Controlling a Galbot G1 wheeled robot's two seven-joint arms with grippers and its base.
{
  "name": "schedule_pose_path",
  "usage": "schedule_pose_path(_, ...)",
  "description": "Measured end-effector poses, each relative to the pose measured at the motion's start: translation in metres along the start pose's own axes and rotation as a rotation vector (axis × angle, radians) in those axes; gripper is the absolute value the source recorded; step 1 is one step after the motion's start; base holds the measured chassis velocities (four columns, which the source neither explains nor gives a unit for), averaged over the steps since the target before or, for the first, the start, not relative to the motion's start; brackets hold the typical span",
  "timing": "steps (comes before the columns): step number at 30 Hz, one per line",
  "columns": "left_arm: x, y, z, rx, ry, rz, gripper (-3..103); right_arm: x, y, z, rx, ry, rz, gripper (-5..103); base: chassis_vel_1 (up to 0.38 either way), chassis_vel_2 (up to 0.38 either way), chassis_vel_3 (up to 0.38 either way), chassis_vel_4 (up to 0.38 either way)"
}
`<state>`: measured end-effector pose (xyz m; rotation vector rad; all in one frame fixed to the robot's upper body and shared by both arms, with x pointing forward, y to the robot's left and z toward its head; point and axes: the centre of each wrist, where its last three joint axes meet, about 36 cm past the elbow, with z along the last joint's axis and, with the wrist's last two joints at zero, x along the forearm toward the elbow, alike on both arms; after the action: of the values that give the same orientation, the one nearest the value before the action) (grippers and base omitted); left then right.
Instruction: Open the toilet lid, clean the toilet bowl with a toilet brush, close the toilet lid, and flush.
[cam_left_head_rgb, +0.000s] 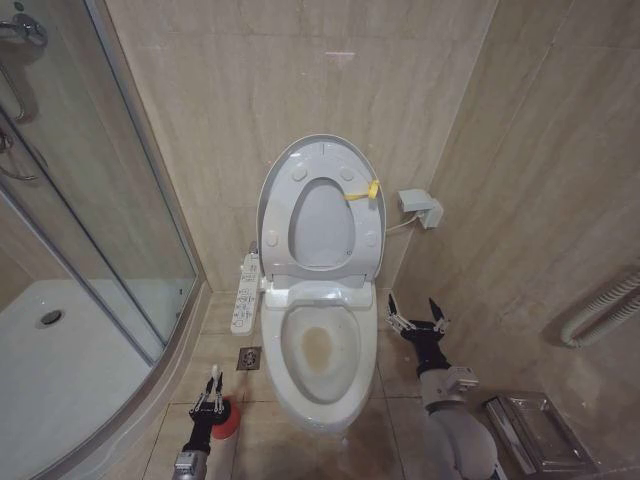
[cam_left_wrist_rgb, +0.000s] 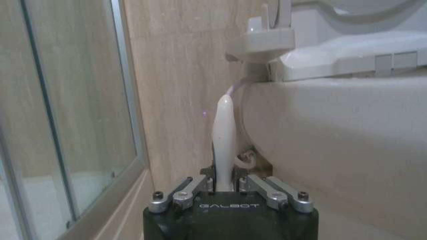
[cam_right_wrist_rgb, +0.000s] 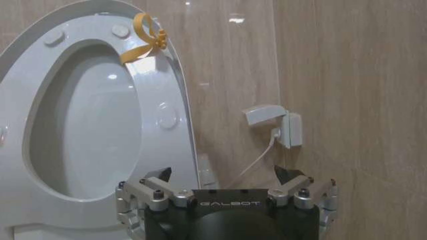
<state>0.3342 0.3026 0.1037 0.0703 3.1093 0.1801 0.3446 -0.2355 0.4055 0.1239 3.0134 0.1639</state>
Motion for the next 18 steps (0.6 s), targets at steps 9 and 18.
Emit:
schedule_pose_path(9, 0.002, -0.004, 0.009, 0.001, 0.031, 0.03, 16, 0.0, 0.0, 0.0, 0.0, 0.0, 0.0, 100, 0.0, 0.0, 0.0, 0.0)
schedule_pose_path(18, 0.023, -0.005, 0.005, -0.004, 0.048, 0.03, 31, 0.0, 0.0, 0.0, 0.0, 0.0, 0.0, 100, 0.0, 0.0, 0.0, 0.0)
